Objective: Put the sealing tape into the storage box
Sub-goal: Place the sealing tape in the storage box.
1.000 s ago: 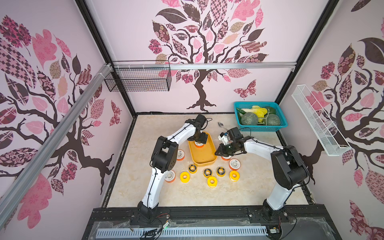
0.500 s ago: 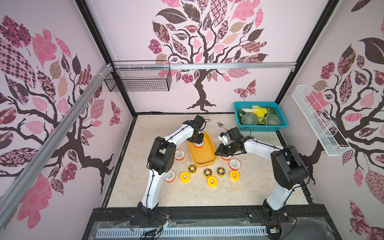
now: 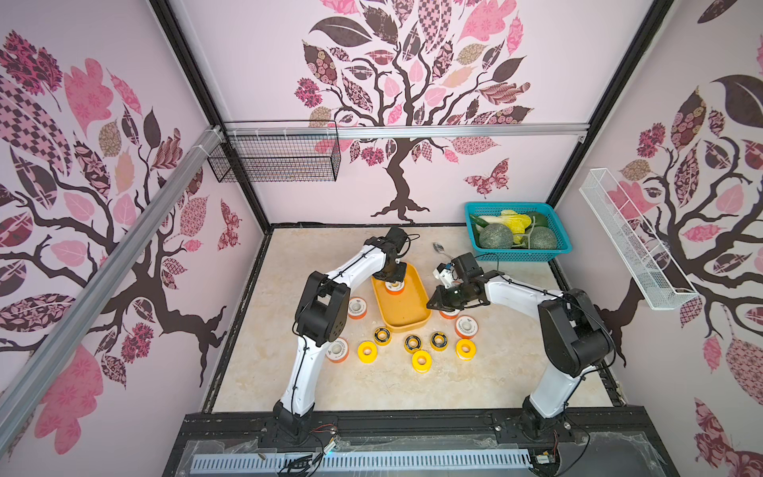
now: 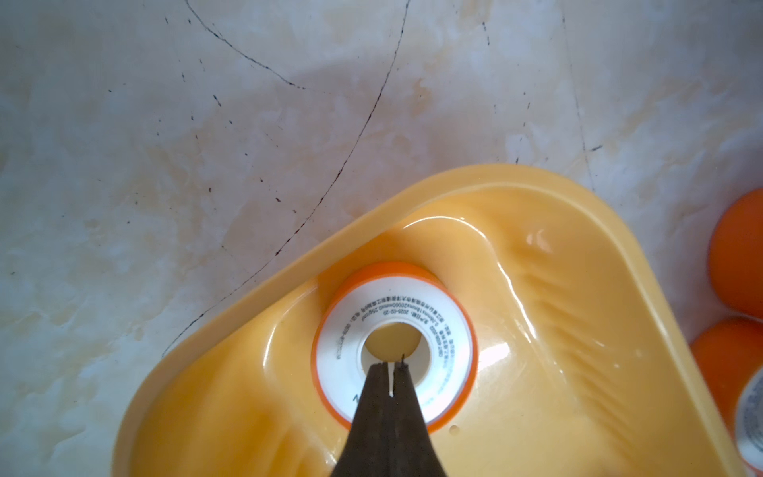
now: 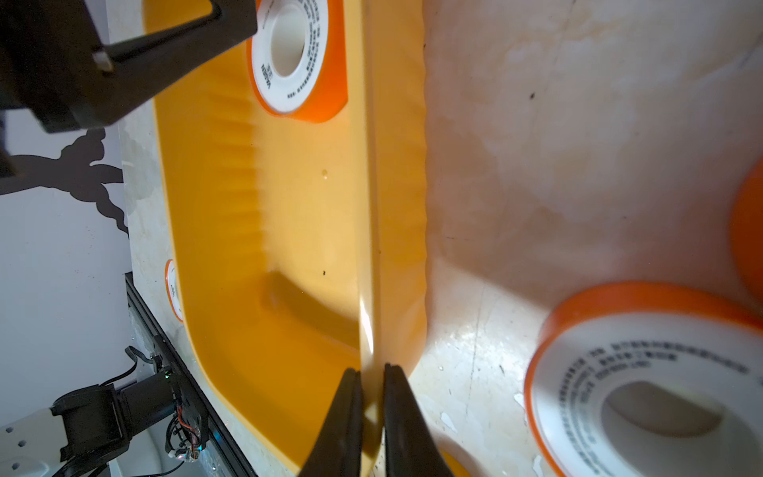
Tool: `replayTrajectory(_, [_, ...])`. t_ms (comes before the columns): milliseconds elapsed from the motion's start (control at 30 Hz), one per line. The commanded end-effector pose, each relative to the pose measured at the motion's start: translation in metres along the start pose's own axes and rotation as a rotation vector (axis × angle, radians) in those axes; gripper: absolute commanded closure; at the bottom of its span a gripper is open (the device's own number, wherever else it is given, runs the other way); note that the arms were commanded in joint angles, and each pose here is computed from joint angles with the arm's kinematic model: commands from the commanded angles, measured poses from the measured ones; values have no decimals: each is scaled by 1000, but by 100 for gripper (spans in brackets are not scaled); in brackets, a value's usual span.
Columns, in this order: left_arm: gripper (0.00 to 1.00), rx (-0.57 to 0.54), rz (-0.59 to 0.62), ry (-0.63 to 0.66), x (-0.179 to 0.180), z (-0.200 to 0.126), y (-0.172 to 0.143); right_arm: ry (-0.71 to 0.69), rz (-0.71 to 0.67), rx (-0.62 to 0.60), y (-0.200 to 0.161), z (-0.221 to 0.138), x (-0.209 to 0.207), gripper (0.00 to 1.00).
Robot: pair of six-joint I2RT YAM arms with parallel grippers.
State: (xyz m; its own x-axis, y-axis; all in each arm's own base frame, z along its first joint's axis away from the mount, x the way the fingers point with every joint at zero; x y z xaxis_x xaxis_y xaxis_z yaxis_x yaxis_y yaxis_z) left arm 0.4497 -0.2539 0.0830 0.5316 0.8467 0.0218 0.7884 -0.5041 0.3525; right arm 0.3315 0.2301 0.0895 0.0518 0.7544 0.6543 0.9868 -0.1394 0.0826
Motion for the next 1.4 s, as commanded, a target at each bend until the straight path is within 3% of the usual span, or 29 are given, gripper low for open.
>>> replayTrajectory(0, [100, 31, 2, -35, -6, 14, -4, -31, 14, 45, -10, 7, -8, 85])
replayTrajectory(233, [100, 41, -4, -6, -2, 17, -1, -33, 16, 50, -11, 8, -9, 85])
replayTrajectory(1367, [96, 2, -25, -108, -17, 39, 28, -27, 15, 50, -12, 5, -5, 85])
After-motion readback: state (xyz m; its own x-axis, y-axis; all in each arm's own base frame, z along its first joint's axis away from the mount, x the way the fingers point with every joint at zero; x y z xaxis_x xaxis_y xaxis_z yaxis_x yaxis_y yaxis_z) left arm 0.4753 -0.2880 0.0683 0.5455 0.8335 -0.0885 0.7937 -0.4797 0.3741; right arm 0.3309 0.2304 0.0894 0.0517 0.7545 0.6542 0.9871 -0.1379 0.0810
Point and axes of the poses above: each gripper's point midway between its finger pads, its own z axis out along the fingers, its own x axis along the line the jaws close on, y = z × x, the point moved 2 cm from there along -z, back along the fingers, and after that the axes turned 15 degrees about z, right-handed, at the moved point
